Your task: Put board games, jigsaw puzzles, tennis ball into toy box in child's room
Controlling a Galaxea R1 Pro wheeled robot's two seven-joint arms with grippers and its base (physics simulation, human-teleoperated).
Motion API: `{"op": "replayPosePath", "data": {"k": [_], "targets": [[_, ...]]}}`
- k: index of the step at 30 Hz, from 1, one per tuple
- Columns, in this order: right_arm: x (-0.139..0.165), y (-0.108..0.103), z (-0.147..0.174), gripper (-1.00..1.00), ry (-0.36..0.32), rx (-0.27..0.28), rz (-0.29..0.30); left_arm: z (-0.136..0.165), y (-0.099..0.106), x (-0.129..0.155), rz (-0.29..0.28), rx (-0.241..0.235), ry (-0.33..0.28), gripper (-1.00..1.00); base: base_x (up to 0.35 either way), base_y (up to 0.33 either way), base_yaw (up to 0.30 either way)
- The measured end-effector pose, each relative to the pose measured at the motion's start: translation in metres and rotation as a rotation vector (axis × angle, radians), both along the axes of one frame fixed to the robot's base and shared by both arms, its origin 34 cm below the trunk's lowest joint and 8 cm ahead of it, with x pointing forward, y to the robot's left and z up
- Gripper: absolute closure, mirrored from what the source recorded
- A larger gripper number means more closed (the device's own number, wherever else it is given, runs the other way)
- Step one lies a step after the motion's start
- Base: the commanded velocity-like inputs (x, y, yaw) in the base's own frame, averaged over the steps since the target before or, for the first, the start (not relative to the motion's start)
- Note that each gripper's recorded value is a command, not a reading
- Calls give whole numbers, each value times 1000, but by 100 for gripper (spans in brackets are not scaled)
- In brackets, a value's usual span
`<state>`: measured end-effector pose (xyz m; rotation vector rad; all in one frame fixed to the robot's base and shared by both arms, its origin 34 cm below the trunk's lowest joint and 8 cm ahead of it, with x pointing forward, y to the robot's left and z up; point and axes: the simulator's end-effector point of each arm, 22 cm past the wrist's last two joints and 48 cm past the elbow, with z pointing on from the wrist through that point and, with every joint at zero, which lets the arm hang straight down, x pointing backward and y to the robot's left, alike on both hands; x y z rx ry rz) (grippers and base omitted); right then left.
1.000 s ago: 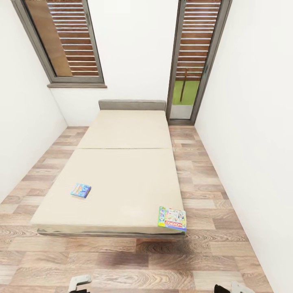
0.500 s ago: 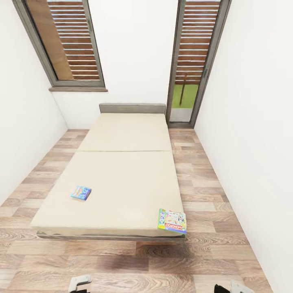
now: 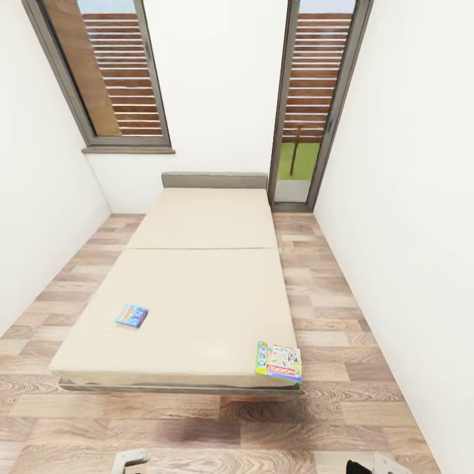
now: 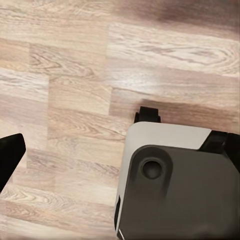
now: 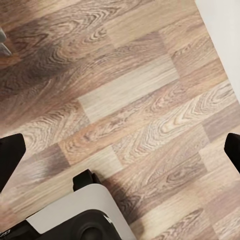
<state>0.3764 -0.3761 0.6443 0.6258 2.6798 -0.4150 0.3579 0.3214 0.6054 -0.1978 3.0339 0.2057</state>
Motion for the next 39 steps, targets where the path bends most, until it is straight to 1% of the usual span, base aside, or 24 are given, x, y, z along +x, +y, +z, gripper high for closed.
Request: {"op": "replayPosePath", "data": {"k": [7, 17, 31, 39], "targets": [[4, 0, 3, -100, -11, 0, 0, 2, -1, -2, 1, -4, 15, -100, 0, 0, 0], [9, 0, 7, -100, -26, 1, 0, 5, -4, -10, 4, -12, 63, -100, 0, 0, 0], [17, 0, 13, -100, -46, 0, 2, 9, -6, -10, 3, -17, 69, -100, 0, 0, 0], [20, 0, 15, -100, -54, 0, 3, 8, -20, -16, 0, -32, 79, -100, 0, 0, 0]]}}
